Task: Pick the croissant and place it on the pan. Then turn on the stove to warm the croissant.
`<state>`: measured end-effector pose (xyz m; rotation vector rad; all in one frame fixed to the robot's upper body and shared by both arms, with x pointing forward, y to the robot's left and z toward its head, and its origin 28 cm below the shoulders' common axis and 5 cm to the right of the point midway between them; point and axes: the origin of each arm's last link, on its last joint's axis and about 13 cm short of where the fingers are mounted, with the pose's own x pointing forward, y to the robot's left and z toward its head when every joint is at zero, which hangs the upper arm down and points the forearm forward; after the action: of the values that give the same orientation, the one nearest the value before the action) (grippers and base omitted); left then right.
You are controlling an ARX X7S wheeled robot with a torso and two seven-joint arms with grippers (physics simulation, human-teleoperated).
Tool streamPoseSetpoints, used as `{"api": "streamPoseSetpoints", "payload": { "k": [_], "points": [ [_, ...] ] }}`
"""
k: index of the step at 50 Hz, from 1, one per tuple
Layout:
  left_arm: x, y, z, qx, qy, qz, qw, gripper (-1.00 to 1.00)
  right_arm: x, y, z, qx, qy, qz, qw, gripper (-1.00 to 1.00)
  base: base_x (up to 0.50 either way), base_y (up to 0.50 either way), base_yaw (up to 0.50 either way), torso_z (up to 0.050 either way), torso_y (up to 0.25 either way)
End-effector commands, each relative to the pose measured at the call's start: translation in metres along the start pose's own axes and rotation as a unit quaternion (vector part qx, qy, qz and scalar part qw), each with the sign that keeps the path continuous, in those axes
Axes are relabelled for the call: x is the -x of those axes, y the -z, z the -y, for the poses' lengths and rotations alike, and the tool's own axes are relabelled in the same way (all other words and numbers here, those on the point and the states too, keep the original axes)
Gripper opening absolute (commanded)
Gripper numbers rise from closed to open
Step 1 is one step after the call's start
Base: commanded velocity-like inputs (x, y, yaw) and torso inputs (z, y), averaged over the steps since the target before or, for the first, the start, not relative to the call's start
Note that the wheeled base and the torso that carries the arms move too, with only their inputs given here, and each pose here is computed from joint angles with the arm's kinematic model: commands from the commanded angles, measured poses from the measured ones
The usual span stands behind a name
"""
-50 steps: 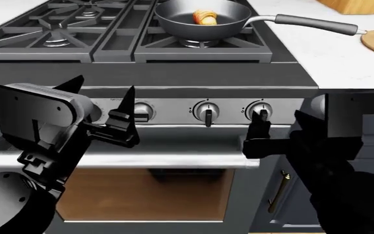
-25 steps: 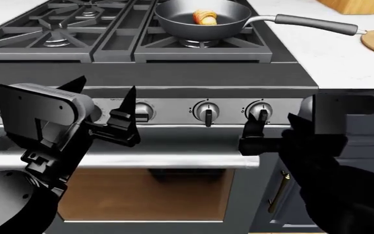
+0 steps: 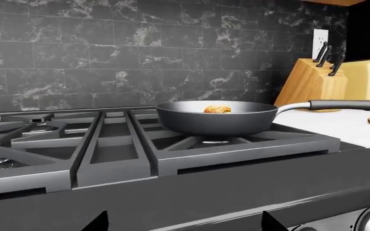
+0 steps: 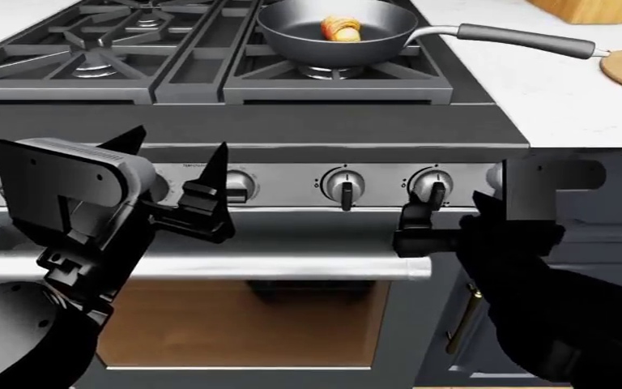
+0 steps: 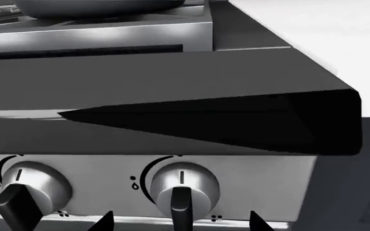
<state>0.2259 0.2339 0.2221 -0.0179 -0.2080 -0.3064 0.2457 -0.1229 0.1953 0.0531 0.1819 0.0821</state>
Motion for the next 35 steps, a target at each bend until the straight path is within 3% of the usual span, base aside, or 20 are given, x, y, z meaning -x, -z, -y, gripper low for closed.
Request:
{"api": "streamPoseSetpoints", "payload": {
  "k": [1,32,33,35],
  "points": [
    [-0.0005,0.0011,-0.0013,0.001,-0.002,-0.001,1.0,1.0,-0.0065,0.0034,-0.0011,0.004,-0.005,-0.008,1.0,1.0,0.0,0.0,0.0,0.0,0.0],
    [-0.0006,0.0039,-0.0015,0.007,-0.002,-0.002,1.0,1.0,-0.0084,0.0078,0.0,0.011,0.002,-0.016,1.0,1.0,0.0,0.0,0.0,0.0,0.0],
    [-0.0007,0.0036,-0.0017,0.007,-0.003,-0.001,1.0,1.0,-0.0088,0.0079,-0.0001,0.012,0.002,-0.017,1.0,-1.0,0.0,0.0,0.0,0.0,0.0],
    [-0.0005,0.0035,-0.002,0.007,-0.003,-0.001,1.0,1.0,-0.0092,0.008,-0.0004,0.013,0.001,-0.016,1.0,-1.0,0.0,0.0,0.0,0.0,0.0]
  ]
}}
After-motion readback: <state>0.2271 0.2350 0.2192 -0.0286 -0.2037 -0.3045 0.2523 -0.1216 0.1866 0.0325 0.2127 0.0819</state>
